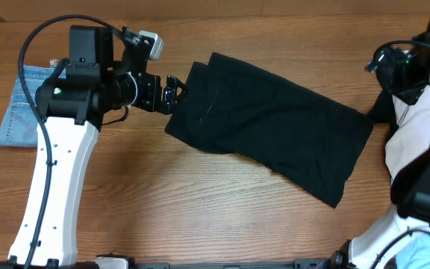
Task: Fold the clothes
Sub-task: 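Grasp the left end of the black shorts with the left gripper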
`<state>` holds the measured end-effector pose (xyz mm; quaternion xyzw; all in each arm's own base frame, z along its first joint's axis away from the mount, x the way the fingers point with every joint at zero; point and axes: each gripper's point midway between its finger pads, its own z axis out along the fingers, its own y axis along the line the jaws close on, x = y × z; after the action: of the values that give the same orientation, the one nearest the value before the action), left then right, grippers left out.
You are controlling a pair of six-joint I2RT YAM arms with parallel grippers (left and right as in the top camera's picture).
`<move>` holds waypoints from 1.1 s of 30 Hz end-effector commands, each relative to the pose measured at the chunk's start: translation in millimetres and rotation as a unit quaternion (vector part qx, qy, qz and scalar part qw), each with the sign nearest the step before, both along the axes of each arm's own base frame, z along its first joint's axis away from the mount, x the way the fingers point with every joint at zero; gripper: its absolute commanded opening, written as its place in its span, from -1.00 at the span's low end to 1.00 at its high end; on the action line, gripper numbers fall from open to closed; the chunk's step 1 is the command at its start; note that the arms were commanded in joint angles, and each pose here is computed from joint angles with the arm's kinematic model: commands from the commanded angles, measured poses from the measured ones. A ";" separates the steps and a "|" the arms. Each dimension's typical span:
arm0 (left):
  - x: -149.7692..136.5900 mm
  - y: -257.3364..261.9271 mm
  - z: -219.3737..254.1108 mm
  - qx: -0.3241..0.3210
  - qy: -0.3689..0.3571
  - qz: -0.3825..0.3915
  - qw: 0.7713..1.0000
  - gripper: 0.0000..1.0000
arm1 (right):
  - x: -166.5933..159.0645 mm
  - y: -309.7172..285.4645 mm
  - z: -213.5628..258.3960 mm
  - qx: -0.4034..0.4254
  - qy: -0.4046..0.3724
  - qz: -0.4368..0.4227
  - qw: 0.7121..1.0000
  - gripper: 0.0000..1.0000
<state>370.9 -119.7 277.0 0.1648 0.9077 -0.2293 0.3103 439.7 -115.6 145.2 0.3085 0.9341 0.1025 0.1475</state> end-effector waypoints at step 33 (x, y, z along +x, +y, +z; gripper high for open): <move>18.2 -0.7 -8.6 0.020 -0.017 -0.013 1.000 1.00 | -36.4 62.7 -108.6 0.065 0.166 0.097 0.979 -0.38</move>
<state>386.0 -120.0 264.0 0.1746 0.9082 -0.2215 0.3094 404.1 -69.3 39.8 0.2534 0.9616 0.1010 -0.0286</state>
